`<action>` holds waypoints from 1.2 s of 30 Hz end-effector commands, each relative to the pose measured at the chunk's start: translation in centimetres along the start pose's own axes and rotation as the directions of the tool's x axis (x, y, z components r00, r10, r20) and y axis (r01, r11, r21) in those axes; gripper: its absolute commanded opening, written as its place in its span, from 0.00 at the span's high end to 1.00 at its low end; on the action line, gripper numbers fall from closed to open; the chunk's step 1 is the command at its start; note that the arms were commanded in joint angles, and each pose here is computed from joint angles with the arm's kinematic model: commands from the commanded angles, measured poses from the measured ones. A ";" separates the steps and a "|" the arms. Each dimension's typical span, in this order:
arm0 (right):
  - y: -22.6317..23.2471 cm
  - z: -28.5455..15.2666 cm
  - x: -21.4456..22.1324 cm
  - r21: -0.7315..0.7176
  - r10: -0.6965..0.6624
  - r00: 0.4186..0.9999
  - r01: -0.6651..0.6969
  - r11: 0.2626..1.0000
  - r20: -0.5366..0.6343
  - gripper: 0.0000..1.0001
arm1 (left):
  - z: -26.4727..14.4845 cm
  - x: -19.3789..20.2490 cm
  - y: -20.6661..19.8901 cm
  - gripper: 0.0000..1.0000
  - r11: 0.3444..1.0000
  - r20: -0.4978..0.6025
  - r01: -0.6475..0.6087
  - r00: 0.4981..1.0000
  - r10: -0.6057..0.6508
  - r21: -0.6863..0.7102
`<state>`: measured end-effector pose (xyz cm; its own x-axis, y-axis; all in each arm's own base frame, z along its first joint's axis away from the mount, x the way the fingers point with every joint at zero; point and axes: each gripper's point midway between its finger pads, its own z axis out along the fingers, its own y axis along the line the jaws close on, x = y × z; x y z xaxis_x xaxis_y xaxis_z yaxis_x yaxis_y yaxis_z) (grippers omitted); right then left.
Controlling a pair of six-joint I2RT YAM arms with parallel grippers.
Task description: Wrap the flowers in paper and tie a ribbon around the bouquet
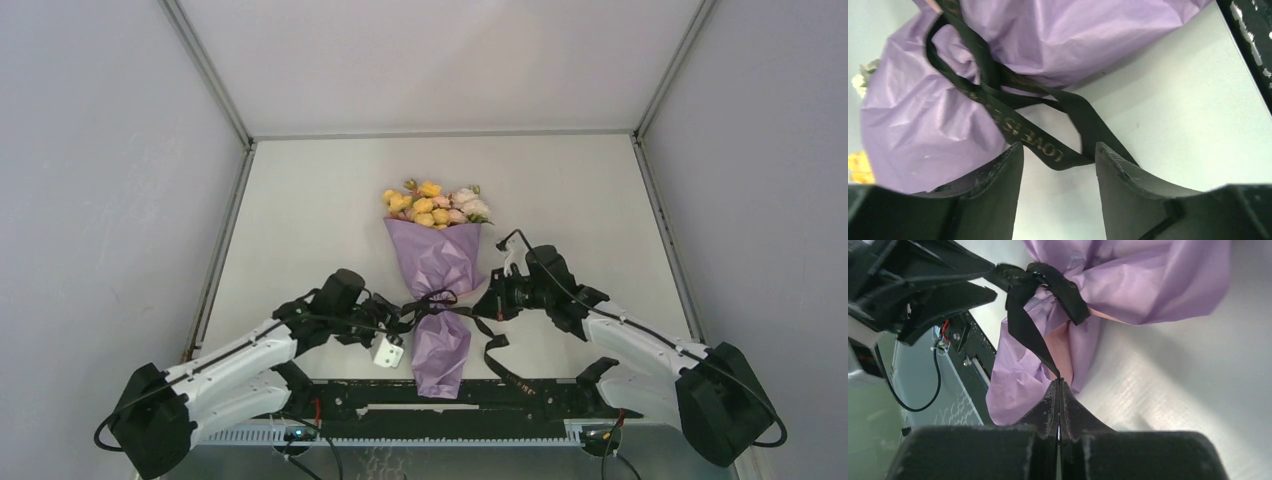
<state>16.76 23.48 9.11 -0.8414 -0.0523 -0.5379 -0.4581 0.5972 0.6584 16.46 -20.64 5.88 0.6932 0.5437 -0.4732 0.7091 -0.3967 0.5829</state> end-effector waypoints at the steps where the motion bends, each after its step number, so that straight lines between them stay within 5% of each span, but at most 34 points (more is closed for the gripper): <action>1: 1.6 1.0 -1.3 -0.053 -0.031 0.999 0.033 0.998 0.039 1.00 | -3.2 -2.8 2.6 0.30 0.995 0.010 0.098 0.995 -0.098 0.008; 3: 1.6 1.1 -1.2 -0.054 -0.033 0.999 0.035 0.998 0.038 1.00 | -4.1 -4.3 4.3 0.26 0.972 0.045 0.235 0.971 -0.234 -0.010; 5: 1.5 1.2 -1.3 -0.050 -0.037 0.999 0.039 0.998 0.038 1.00 | -4.1 -6.1 6.6 0.27 0.900 0.130 0.434 0.896 -0.425 -0.044; 9: 1.0 1.1 -1.1 -0.035 -0.040 0.999 0.041 0.999 0.037 1.00 | -3.1 -8.1 13.2 0.53 0.597 0.354 0.795 0.590 -0.726 -0.102; 11: 0.9 1.0 -1.0 -0.037 -0.039 0.998 0.041 0.998 0.043 1.00 | -1.9 -7.9 14.5 0.57 0.494 0.385 0.864 0.489 -0.782 -0.095; 18: 0.4 0.8 -1.1 -0.059 -0.025 0.997 0.029 0.998 0.068 1.00 | 2.9 -5.8 14.0 0.56 0.469 0.282 0.869 0.494 -0.822 -0.156; 31: 0.4 1.3 -1.1 -0.063 -0.028 0.998 0.032 0.997 0.063 1.00 | 5.7 -2.6 12.4 0.57 0.550 0.149 0.800 0.591 -0.793 -0.241; 34: 0.9 1.6 -1.1 -0.065 -0.033 0.997 0.037 0.997 0.071 1.00 | 5.8 -2.7 12.2 0.63 0.566 0.144 0.791 0.603 -0.784 -0.233; 36: 1.3 2.0 -1.1 -0.070 -0.037 0.996 0.042 0.997 0.076 1.00 | 5.6 -2.9 12.5 0.76 0.574 0.152 0.784 0.613 -0.775 -0.236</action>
<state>17.01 24.54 8.25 -0.8300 -0.0435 -0.5560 -0.4805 0.5620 0.6733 22.74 -30.02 8.26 -0.1923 0.5609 -0.8052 0.9201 0.3884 0.0508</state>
